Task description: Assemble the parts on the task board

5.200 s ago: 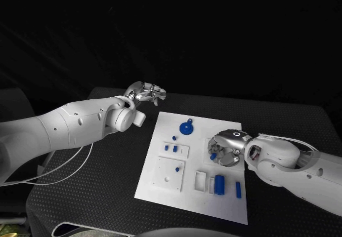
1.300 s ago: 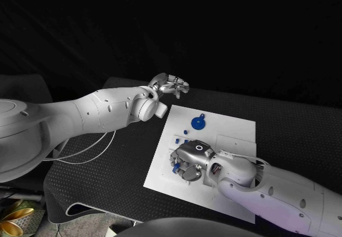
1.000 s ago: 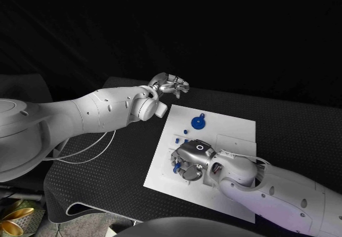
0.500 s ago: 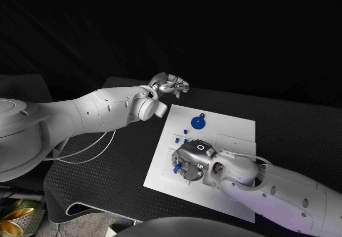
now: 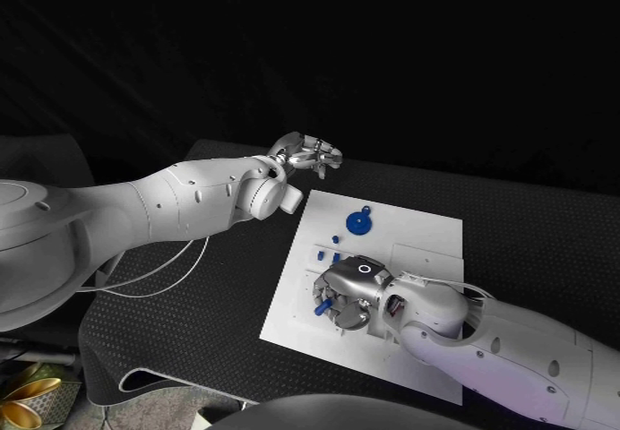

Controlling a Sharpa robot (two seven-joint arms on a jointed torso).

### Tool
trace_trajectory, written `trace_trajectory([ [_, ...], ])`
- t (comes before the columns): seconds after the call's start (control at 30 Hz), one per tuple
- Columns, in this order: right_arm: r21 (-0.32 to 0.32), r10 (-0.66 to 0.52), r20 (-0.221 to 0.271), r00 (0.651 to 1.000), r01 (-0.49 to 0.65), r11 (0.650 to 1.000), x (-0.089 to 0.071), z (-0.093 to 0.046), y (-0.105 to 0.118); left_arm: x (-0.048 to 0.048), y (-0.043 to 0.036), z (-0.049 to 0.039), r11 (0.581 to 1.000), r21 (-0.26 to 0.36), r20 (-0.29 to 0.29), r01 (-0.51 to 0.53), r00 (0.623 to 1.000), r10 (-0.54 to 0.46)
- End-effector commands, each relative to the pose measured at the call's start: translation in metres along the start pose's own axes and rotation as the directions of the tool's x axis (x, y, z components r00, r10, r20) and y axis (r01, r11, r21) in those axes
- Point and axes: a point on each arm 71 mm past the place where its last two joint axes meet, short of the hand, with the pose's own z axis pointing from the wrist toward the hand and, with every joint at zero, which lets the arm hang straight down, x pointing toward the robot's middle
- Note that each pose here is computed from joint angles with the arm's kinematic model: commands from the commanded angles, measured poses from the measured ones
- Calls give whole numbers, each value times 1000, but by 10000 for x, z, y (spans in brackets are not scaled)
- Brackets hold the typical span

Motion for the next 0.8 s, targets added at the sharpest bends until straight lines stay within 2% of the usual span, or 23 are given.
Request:
trace_trajectory([
  [0.03,1,-24,-72,997,24,1000,90,16,34,18,-16,4,1000,7,-14,7,1000,-7],
  [0.5,-28,-35,-57,998,34,999,45,107,174,23,-16,7,1000,6,-16,7,1000,-7],
  [0.8,-35,-40,-86,996,38,999,78,112,194,22,-16,5,1000,4,-17,7,1000,-7],
])
